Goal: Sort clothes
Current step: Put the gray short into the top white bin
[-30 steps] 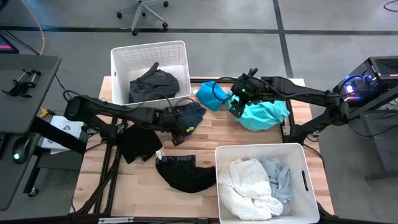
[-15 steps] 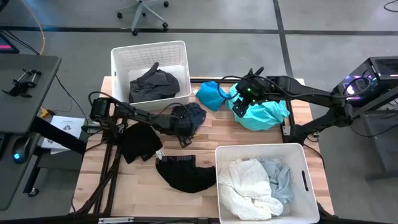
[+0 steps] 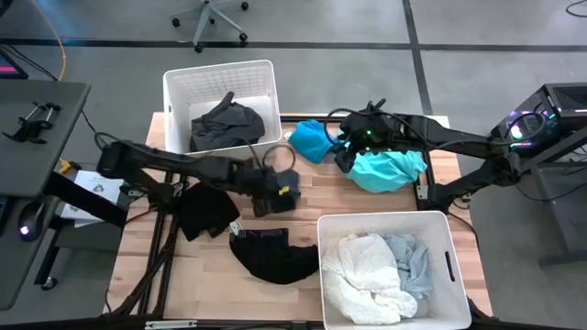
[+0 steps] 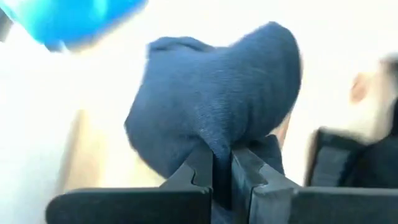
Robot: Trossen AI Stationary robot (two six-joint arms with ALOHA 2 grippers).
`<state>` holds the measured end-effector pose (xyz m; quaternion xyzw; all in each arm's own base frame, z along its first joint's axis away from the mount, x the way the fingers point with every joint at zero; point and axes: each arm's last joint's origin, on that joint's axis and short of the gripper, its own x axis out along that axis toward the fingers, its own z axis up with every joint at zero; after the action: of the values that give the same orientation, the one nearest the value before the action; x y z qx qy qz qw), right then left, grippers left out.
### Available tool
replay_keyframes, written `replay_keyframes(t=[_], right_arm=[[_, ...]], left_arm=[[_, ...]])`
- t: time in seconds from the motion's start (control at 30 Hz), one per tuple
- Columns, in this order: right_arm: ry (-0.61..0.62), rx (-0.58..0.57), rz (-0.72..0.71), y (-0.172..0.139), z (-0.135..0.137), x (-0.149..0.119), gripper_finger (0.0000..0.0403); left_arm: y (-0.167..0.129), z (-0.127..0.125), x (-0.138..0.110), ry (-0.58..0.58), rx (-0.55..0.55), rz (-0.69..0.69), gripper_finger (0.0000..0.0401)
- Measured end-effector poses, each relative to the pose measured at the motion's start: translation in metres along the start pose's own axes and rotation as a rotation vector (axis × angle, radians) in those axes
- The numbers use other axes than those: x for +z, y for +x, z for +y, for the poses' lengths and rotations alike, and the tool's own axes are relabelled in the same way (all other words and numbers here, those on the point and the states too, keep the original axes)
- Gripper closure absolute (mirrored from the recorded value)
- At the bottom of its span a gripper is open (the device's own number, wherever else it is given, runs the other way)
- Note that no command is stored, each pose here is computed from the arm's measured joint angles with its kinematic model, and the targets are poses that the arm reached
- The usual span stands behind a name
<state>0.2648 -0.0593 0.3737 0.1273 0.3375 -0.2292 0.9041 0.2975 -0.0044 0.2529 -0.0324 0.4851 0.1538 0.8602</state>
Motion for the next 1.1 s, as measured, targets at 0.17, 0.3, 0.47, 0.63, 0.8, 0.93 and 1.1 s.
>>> replay_keyframes(t=[0.17, 0.3, 0.47, 0.63, 0.8, 0.93, 1.1], right_arm=[[-0.018, 0.015, -0.068, 0.000, 0.001, 0.007, 0.0194], [-0.007, 0.015, -0.091, 0.000, 0.001, 0.009, 0.0194], [0.008, 0.015, -0.088, 0.000, 0.001, 0.009, 0.0194], [0.051, 0.017, -0.086, 0.000, 0.002, 0.008, 0.0194], [0.089, 0.036, -0.080, -0.001, 0.004, 0.008, 0.0194], [0.085, 0.055, -0.075, -0.002, 0.010, 0.006, 0.0194], [0.068, 0.075, -0.072, -0.003, 0.016, 0.004, 0.0194]], left_arm=[[-0.056, 0.009, 0.022, 0.032, 0.075, -0.166, 0.0395], [-0.099, 0.024, 0.047, -0.001, 0.192, -0.340, 0.0396], [-0.162, 0.046, 0.078, 0.026, 0.361, -0.544, 0.0396], [-0.201, 0.084, 0.090, 0.017, 0.565, -0.592, 0.0397], [-0.192, 0.134, 0.076, -0.051, 0.641, -0.387, 0.0397], [-0.168, 0.172, 0.055, -0.174, 0.544, -0.191, 0.0397], [-0.114, 0.205, 0.026, -0.279, 0.395, 0.002, 0.0392]])
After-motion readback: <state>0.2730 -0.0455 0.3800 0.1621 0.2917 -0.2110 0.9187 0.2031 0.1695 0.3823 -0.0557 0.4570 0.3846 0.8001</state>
